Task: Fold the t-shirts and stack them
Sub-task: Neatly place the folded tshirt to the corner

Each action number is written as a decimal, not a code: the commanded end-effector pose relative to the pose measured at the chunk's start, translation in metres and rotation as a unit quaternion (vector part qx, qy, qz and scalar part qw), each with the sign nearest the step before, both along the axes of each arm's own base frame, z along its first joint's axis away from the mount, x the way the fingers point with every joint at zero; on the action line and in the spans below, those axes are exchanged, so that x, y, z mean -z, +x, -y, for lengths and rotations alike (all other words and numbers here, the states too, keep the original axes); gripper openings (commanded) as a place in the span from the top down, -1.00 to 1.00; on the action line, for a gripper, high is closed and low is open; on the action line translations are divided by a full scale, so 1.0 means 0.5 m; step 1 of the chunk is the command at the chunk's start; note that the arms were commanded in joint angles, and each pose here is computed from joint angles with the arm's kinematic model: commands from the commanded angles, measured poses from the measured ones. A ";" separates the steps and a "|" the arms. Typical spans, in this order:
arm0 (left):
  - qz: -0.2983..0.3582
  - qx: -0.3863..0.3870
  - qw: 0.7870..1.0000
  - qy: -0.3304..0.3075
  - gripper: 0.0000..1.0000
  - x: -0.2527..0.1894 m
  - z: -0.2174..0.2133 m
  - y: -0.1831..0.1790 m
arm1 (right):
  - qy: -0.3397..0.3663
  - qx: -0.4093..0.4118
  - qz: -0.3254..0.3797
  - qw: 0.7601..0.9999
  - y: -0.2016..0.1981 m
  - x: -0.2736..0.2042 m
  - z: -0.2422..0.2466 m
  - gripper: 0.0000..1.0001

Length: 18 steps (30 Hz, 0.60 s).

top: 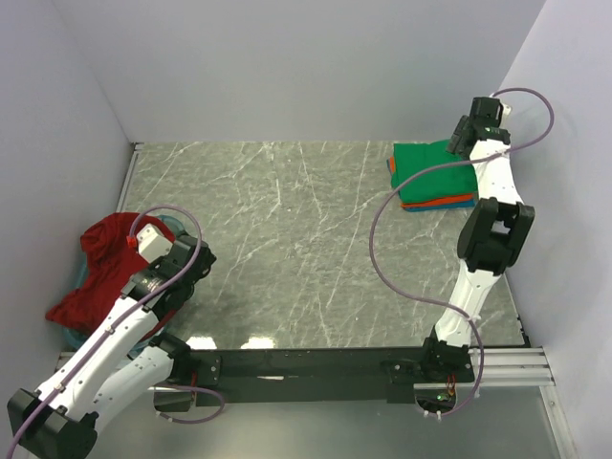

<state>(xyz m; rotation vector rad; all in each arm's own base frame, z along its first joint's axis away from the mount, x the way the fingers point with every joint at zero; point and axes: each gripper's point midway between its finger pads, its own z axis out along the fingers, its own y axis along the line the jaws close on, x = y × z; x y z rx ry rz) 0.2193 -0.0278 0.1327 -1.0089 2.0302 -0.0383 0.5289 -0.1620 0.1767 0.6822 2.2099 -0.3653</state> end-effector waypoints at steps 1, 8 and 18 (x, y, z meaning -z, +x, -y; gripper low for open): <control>0.024 -0.001 1.000 -0.012 -0.99 -0.026 0.006 0.011 | 0.025 -0.050 0.094 0.994 0.013 -0.124 -0.046 -0.74; 0.029 0.001 0.999 -0.015 -0.99 -0.029 0.007 0.012 | 0.078 -0.113 0.101 0.985 0.066 -0.096 -0.095 -0.77; 0.022 -0.005 1.000 -0.012 -0.99 -0.022 0.003 0.010 | 0.071 -0.083 0.095 0.989 0.147 -0.007 -0.050 -0.79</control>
